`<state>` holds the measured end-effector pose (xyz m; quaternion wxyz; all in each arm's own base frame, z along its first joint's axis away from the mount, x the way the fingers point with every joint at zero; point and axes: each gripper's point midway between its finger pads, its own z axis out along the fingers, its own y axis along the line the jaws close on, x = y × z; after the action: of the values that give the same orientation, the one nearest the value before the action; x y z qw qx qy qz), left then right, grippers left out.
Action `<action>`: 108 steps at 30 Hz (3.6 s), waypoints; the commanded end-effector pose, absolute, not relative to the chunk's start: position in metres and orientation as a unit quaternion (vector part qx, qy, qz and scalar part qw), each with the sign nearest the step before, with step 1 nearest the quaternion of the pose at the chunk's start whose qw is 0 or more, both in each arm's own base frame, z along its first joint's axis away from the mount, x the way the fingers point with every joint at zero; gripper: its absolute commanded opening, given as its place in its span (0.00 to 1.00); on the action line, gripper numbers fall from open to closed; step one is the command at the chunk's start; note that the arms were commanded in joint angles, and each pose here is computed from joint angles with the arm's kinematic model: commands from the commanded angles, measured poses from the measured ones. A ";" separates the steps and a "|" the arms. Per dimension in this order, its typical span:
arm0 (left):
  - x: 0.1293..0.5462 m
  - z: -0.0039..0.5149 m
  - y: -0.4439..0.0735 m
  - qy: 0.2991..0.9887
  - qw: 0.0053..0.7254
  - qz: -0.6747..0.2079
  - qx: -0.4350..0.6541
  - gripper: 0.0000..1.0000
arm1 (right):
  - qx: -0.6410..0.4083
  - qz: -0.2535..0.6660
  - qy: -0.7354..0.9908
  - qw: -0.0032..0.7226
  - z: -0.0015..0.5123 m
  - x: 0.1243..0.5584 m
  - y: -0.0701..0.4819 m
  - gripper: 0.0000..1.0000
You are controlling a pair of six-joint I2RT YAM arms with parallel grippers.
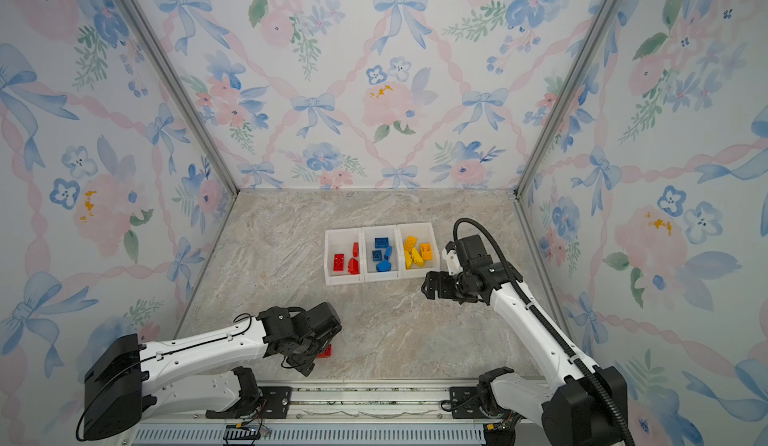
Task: Sort the legos into containers by color
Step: 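Lower the left gripper onto the red 2x4 brick and close on it, then carry the red brick with the left gripper over the red compartment, then open the left gripper to release the red brick into the red compartment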
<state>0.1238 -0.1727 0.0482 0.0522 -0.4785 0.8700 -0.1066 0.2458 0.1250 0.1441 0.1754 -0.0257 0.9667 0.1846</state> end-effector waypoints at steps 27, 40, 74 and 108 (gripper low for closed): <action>0.128 0.017 -0.160 0.832 0.065 -0.086 -0.544 0.63 | -0.034 0.186 0.967 0.171 0.150 0.257 0.132 0.97; 0.139 0.026 -0.164 0.834 0.080 -0.098 -0.536 0.32 | -0.035 0.186 0.966 0.174 0.152 0.260 0.133 0.97; 0.351 0.155 -0.202 0.937 0.287 -0.040 -0.195 0.16 | -0.014 0.183 0.962 0.200 0.170 0.268 0.123 0.97; 0.412 0.130 -0.220 0.953 0.293 0.008 -0.081 0.73 | 0.015 0.161 0.963 0.216 0.174 0.266 0.113 0.97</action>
<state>0.4083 -0.2134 0.1033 0.2614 -0.0898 0.9610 0.0128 0.2675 0.1160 0.1732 0.2180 0.0110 0.9610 0.1696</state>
